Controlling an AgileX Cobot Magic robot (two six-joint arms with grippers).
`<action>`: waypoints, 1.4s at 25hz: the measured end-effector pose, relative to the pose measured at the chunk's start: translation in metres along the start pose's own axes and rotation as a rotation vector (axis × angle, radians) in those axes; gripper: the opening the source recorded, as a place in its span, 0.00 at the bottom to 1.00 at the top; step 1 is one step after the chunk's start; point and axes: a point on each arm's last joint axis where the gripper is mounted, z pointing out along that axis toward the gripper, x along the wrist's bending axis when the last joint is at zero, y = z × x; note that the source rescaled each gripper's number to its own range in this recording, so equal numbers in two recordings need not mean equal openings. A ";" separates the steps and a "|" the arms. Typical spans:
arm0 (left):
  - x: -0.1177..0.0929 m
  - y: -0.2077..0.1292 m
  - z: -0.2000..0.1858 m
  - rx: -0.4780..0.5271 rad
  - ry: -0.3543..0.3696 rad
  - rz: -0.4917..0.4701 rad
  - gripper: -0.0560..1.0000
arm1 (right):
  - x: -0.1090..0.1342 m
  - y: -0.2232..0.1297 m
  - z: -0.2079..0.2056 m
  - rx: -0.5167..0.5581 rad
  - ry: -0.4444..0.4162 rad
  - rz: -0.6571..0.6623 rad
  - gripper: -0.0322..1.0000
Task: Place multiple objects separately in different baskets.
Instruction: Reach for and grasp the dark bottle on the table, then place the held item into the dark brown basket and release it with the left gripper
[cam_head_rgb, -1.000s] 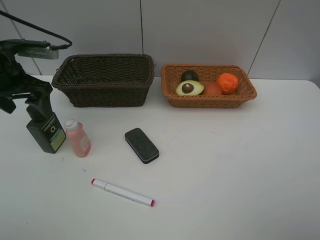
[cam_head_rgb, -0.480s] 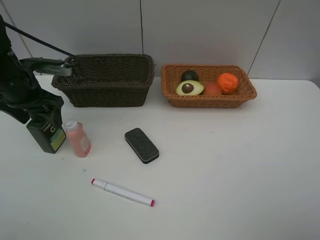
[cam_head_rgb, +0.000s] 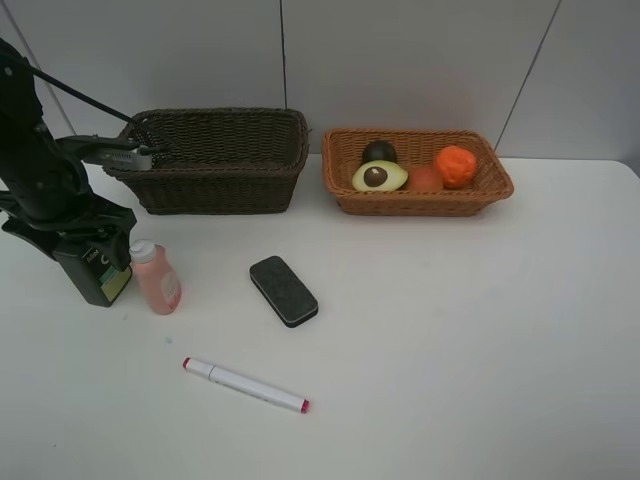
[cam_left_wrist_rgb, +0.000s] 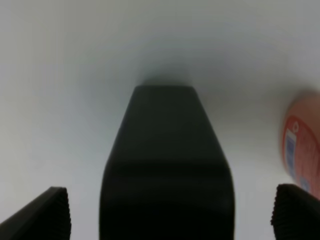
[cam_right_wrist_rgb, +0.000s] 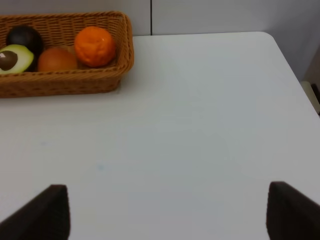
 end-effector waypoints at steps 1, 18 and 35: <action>0.000 0.000 0.000 0.000 0.000 0.000 1.00 | 0.000 0.000 0.000 0.000 0.000 0.000 0.94; 0.000 0.000 0.000 -0.001 0.001 -0.017 0.39 | 0.000 0.000 0.000 0.000 0.000 0.000 0.94; -0.002 0.023 -0.152 -0.470 0.007 -0.031 0.39 | 0.000 0.000 0.000 0.000 0.000 0.000 0.94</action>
